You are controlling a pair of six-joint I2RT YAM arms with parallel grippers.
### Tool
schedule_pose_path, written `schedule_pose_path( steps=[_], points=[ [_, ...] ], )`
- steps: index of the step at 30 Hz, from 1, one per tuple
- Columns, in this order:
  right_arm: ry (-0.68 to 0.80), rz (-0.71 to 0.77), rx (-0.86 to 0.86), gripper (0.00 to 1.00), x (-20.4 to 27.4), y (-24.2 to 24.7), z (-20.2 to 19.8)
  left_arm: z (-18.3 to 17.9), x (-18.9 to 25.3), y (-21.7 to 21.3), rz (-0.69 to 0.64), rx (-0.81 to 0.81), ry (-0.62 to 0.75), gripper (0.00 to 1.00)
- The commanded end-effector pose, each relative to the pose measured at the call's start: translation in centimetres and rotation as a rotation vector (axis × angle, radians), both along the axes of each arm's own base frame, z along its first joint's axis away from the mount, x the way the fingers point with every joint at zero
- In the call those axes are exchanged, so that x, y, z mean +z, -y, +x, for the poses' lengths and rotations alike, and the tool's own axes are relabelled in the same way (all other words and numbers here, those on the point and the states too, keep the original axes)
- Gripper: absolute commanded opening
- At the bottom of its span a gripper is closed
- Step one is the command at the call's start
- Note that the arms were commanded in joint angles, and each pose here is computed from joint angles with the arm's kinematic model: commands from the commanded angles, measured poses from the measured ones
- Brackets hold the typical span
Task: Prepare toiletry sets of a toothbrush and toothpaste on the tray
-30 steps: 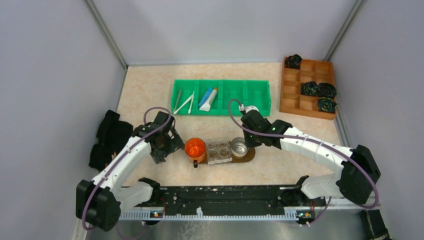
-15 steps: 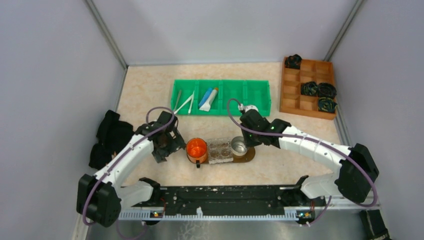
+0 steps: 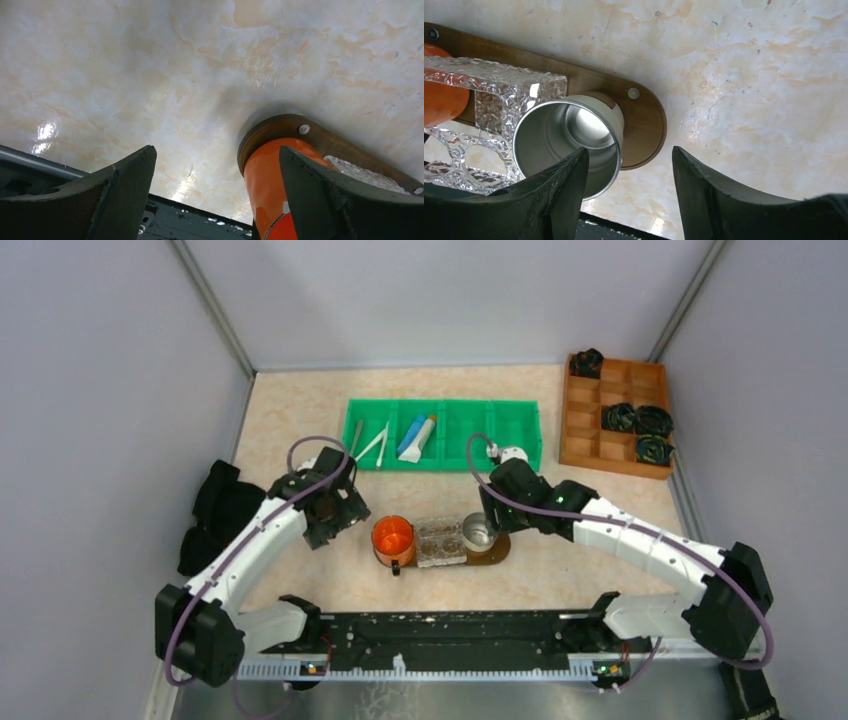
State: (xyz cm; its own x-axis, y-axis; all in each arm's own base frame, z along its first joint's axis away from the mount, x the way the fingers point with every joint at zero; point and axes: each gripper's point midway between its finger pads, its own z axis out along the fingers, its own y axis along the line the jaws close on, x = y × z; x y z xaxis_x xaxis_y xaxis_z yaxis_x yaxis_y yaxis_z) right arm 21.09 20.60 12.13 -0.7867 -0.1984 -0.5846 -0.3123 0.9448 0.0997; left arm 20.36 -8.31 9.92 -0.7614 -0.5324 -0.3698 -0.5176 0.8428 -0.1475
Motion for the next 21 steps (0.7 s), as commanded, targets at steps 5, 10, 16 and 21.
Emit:
schedule_pose_path(
  steps=[5, 10, 16, 21],
  points=[
    [0.159, 0.025, -0.009, 0.51, 6.5, -0.9, 3.7, 5.9, 4.2, -1.3, 0.142, 0.025, 0.172, 0.99],
    [0.216, 0.113, 0.105, 0.27, 11.5, -6.9, 9.5, 11.3, 6.8, -0.2, 0.157, -0.059, 0.303, 0.76],
    [0.194, 0.069, 0.278, 0.28, 8.6, -14.1, 15.1, 12.5, 6.6, -0.1, 0.156, -0.106, 0.323, 0.34],
    [0.261, -0.153, 0.369, 0.34, 4.1, -13.8, 17.9, 11.7, 7.1, 0.2, 0.121, -0.172, 0.386, 0.89]
  ],
)
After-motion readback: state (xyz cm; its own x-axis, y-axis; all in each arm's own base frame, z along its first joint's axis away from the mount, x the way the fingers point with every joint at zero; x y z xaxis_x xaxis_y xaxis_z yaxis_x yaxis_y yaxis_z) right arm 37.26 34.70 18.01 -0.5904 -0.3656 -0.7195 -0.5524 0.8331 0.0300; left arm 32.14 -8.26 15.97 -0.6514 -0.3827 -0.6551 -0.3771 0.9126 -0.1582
